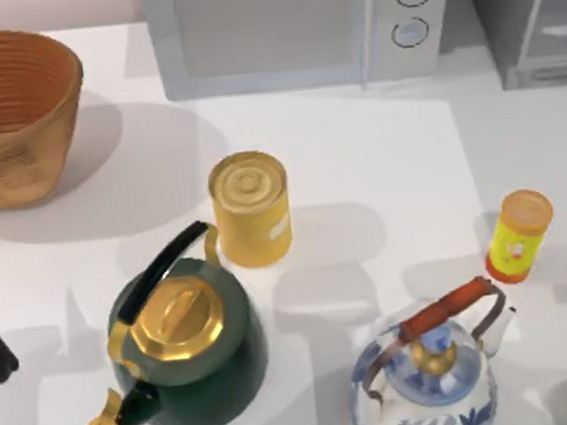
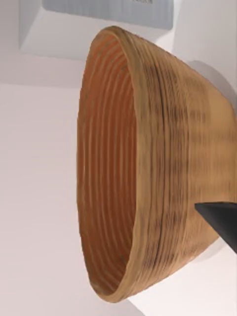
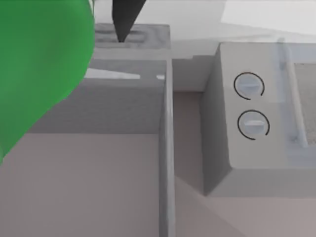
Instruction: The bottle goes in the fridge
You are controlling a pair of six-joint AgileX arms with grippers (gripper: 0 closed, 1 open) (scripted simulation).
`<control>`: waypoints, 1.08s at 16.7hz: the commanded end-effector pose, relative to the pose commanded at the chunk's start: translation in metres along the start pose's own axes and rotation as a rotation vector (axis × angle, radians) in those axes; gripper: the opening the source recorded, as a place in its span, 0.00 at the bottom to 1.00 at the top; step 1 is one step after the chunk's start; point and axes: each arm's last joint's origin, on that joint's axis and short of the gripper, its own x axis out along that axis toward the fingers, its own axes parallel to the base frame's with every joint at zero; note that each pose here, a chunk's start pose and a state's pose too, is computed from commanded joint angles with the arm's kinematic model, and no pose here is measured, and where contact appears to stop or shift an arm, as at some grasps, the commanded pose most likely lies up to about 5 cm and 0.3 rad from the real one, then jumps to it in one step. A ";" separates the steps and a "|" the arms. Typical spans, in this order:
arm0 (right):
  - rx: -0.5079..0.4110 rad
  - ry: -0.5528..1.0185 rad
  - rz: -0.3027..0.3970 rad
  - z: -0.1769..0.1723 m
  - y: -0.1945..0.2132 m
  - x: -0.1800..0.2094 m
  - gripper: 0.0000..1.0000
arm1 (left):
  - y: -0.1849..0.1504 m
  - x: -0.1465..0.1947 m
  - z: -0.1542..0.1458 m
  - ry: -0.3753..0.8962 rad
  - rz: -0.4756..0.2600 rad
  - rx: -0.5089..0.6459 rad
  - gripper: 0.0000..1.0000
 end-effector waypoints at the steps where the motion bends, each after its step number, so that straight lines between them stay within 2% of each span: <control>1: -0.001 0.003 0.007 0.007 0.000 0.006 0.01 | 0.000 0.000 0.000 0.000 0.000 0.000 1.00; 5: -0.007 0.046 0.023 0.032 -0.003 0.051 0.01 | 0.000 0.000 0.000 0.000 0.000 0.000 1.00; 9: -0.005 0.091 0.014 0.035 -0.018 0.126 0.01 | 0.000 0.000 0.000 0.000 0.000 0.000 1.00; 14: 0.004 0.096 -0.011 -0.005 -0.058 0.221 0.01 | 0.000 0.000 0.000 0.000 0.000 0.000 1.00; 18: 0.004 0.058 -0.023 -0.046 -0.091 0.266 0.01 | 0.000 0.000 0.000 0.000 0.000 0.000 1.00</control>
